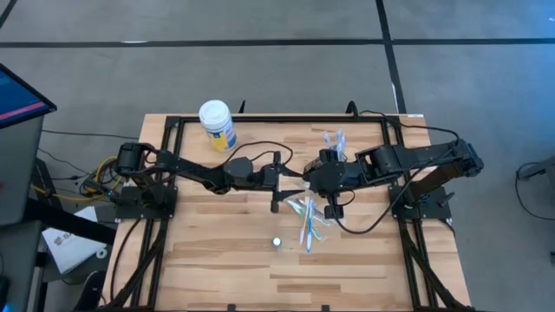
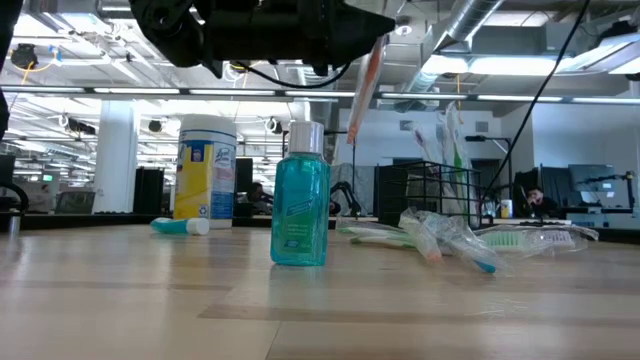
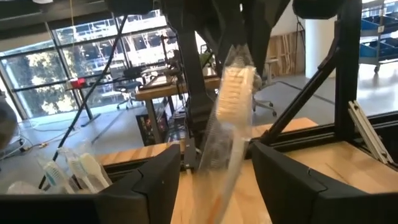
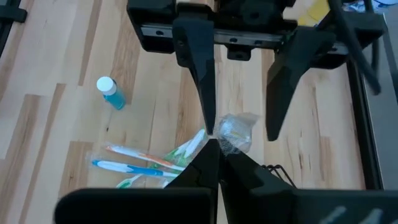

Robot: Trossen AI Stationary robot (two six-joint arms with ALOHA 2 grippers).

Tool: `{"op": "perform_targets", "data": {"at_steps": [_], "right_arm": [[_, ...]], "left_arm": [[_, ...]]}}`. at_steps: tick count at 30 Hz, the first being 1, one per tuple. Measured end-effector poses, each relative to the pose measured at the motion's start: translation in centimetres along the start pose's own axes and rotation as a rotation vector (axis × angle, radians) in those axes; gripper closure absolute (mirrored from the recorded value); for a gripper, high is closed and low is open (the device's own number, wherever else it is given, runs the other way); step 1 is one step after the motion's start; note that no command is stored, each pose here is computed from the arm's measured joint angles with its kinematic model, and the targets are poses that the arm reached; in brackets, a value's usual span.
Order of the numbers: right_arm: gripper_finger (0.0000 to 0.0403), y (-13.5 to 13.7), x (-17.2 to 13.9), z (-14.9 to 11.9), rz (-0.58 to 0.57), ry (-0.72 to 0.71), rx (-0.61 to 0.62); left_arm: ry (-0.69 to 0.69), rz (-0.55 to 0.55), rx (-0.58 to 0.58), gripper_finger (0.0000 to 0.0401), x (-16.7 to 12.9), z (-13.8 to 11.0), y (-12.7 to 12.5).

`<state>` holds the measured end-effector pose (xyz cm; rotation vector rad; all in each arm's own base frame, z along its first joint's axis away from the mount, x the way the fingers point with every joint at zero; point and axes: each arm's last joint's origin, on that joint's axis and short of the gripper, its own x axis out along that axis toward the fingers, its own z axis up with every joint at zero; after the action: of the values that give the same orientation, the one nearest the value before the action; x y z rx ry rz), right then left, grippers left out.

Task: Pick & Place toothbrushing station
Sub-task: Put the orange toothbrush into the mesh organizer

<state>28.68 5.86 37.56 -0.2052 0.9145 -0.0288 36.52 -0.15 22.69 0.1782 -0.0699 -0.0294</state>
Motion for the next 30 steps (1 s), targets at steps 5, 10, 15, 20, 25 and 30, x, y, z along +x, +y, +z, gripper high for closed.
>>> {"op": "perform_targets", "data": {"at_steps": [5,10,15,20,25,30], "right_arm": [[0.0403,-0.16,0.04,0.15,-0.002,-0.015,-0.005],[0.0403,-0.38,0.09,0.16,-0.001,-0.014,-0.002],[0.0403,-0.72,0.17,0.19,-0.007,-0.015,0.007],[0.0403,-0.75,0.18,0.18,-0.007,-0.014,0.008],[0.0403,-0.73,0.18,0.16,0.0,-0.012,0.008],[0.0403,-0.73,0.18,0.14,0.0,-0.01,-0.002]], "left_arm": [[-0.004,0.001,0.0,0.022,0.0,0.04,0.01],[-0.007,0.005,0.001,0.0239,0.0,0.07,0.02],[-0.007,0.006,0.001,0.0279,0.0,0.07,0.03],[-0.007,0.004,0.001,0.0331,0.0,0.07,0.02],[-0.008,-0.001,0.001,0.0385,0.0,0.09,-0.03],[-0.007,-0.005,0.001,0.0386,0.0,0.05,0.06]]}}
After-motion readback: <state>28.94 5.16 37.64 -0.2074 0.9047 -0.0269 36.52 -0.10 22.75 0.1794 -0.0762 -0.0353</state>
